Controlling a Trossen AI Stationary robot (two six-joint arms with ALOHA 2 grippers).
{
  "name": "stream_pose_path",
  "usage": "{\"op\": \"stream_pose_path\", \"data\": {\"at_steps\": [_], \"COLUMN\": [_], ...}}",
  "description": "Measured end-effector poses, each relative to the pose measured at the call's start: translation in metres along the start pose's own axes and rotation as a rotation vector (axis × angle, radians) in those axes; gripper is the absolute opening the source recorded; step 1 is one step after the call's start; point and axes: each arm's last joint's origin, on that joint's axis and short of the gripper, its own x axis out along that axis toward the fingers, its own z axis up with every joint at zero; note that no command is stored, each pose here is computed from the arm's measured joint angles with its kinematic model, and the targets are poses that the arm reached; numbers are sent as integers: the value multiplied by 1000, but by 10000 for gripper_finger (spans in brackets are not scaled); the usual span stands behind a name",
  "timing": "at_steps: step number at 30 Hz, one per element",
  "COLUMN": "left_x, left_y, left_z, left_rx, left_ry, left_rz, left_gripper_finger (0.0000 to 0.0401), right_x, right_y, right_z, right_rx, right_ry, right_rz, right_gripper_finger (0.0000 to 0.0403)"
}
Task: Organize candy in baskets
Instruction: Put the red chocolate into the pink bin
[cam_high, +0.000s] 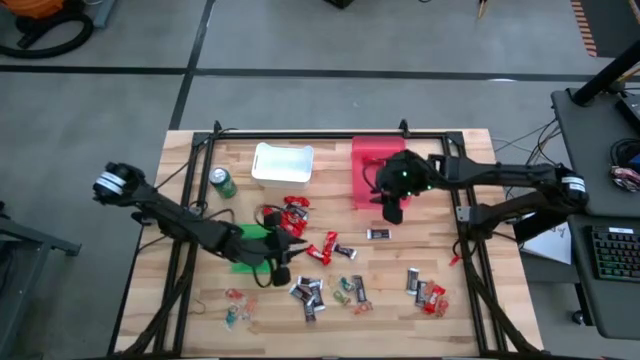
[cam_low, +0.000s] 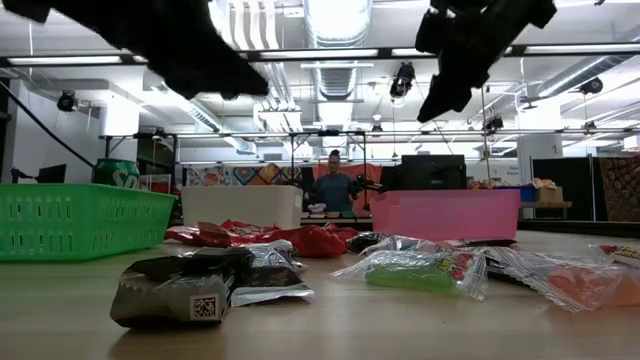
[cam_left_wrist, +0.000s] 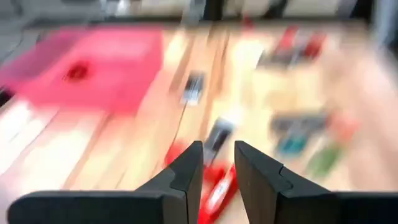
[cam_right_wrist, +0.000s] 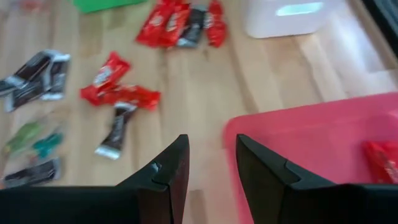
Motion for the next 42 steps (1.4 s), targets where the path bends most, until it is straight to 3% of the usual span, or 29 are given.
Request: {"op": "stream_pose_path", "data": {"at_steps": [6, 13, 18, 22, 28, 42], "left_x": [12, 38, 58, 69, 76, 86], "left_y": [2, 11, 24, 32, 36, 46], "left_z": [14, -1, -15, -24, -31, -34], "left_rx": [154, 328, 352, 357, 361, 326], "left_ry": [277, 547, 637, 687, 740, 744], "left_rz": [135, 122, 116, 131, 70, 87], "left_gripper_finger": [91, 131, 132, 125, 118, 80], "right_x": [5, 8, 9, 10, 12, 14], "right_y": [15, 18, 17, 17, 17, 17], "right_z": [0, -3, -4, -6, -10, -14], "right_rx": [-44, -59, -63, -65, -65, -63], "right_ry": [12, 26, 32, 39, 51, 64], "right_rz": [41, 47, 45, 46, 47, 47], "right_gripper_finger": [123, 121, 125, 124, 121, 125]}}
